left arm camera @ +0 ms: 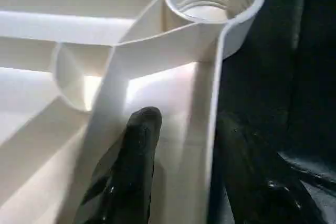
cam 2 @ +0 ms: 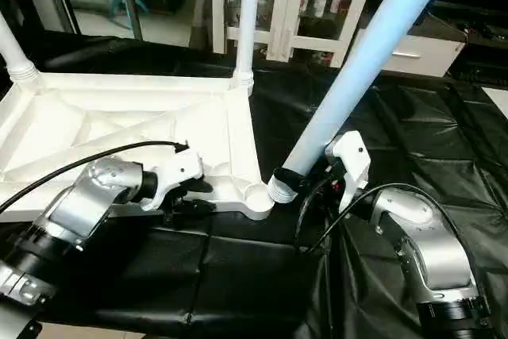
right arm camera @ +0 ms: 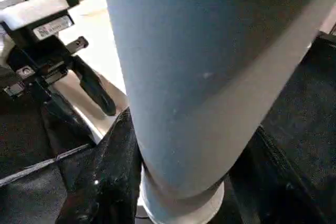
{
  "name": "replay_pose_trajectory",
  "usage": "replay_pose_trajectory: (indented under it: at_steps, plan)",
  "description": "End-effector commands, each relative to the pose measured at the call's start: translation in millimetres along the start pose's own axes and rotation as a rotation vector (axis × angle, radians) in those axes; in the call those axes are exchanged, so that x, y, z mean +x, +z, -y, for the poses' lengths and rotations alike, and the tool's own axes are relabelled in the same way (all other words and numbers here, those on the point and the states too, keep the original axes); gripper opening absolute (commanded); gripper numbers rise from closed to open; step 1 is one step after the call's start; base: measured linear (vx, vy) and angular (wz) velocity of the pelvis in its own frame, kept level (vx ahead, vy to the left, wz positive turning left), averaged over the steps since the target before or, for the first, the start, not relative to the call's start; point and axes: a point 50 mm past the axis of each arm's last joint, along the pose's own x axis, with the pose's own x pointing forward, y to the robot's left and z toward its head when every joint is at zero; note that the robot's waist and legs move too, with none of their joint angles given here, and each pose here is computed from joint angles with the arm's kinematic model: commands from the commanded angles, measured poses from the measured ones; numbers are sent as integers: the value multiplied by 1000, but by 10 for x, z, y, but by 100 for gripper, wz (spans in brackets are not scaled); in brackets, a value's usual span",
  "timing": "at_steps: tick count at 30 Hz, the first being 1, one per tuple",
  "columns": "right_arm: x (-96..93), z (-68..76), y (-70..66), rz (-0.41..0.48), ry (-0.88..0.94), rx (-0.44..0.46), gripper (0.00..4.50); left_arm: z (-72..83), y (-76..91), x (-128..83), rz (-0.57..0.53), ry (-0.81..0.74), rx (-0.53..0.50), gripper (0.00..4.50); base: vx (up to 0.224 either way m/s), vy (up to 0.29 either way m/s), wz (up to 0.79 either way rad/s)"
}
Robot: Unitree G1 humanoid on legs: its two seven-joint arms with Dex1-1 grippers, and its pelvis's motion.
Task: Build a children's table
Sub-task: Pick table leg, then insert table leg to table base
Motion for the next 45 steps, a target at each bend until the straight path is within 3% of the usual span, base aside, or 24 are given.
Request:
replay_pose_trajectory:
  at_steps: [1,9,10,17,28,32,37,41,45]
  plan:
    - [-37,4,55,8,2,-17,186,12,19,51,-2,-28,16,196,0,0,0]
    - [-35,10,65,7,4,-18,186,18,-52,89,-25,-68,2,179,0,0,0]
    - [-33,7,67,8,5,-18,186,18,-49,90,-22,-70,-2,150,0,0,0]
    - [-19,-5,61,5,22,-11,186,30,-64,100,-21,-87,-9,97,0,0,0]
    - [-9,6,85,34,47,114,186,56,-136,117,-24,-62,-45,19,0,0,0]
    - [-4,31,88,29,43,146,186,70,-161,128,-43,-55,-53,9,0,0,0]
    - [125,202,77,-66,-96,152,186,111,-249,162,-147,40,-137,9,0,0,0]
    - [160,186,90,-79,-73,165,186,138,-204,178,-131,51,-151,9,0,0,0]
    - [255,132,72,-126,-17,160,186,262,-60,219,-40,-28,-82,9,0,0,0]
